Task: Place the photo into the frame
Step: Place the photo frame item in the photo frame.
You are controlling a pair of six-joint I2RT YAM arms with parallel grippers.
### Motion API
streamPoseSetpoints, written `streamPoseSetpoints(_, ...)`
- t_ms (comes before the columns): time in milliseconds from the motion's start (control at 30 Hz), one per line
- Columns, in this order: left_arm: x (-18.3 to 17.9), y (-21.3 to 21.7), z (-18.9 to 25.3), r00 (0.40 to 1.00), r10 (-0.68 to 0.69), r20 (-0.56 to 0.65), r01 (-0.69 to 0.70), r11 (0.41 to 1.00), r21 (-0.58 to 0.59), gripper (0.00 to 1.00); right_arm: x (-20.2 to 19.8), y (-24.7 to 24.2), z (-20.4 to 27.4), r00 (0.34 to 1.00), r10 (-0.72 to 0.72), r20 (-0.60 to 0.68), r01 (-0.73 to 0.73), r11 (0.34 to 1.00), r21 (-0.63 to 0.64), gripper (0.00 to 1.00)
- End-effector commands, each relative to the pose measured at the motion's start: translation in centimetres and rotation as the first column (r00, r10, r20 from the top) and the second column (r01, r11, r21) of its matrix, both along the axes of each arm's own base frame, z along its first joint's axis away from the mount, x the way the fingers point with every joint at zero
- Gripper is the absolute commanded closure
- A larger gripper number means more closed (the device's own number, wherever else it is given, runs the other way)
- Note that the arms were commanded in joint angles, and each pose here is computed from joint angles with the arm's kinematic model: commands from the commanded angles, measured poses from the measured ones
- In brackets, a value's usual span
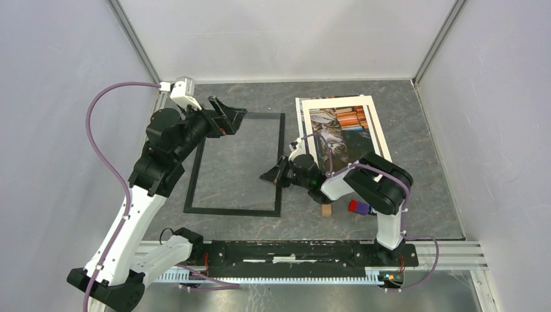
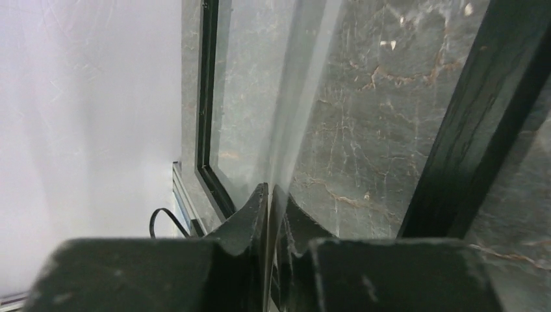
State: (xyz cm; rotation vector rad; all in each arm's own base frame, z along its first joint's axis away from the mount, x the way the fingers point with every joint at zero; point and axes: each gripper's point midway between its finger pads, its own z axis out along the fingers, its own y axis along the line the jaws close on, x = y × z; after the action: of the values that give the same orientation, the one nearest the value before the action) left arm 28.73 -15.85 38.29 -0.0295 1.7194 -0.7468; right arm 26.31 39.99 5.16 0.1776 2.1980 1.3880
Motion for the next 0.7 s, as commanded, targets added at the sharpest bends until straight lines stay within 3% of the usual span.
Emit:
streamPoseSetpoints(0,-0.1,-0.2,1.2,0.999,-0.018,0.046,0.019,1.000,-0.008,0.00,1.2,-0.4,5.8,0.996,-0.012,0.093,0.005,0.997,0.074,0.94)
streamPoseSetpoints(67,-0.2,-0.1,1.4,0.999,-0.019,0.051,0.020,1.000,-0.010,0.00,1.4,-0.5,7.4,0.993,-0.021,0.117,0.012,0.997,0.081,1.00)
streamPoseSetpoints(367,-1.5,1.1,2.9,0.994,0.010,0.104,-0.009,1.000,-0.014,0.00,2.0,1.3,14.8,0.979,-0.025,0.204,-0.004,0.990,0.139,1.00)
streamPoseSetpoints(667,-2.6,2.6,4.2,0.986,0.062,0.152,-0.061,0.998,-0.007,0.00,3.5,6.5,22.5,0.953,-0.014,0.304,-0.045,0.981,0.186,1.00)
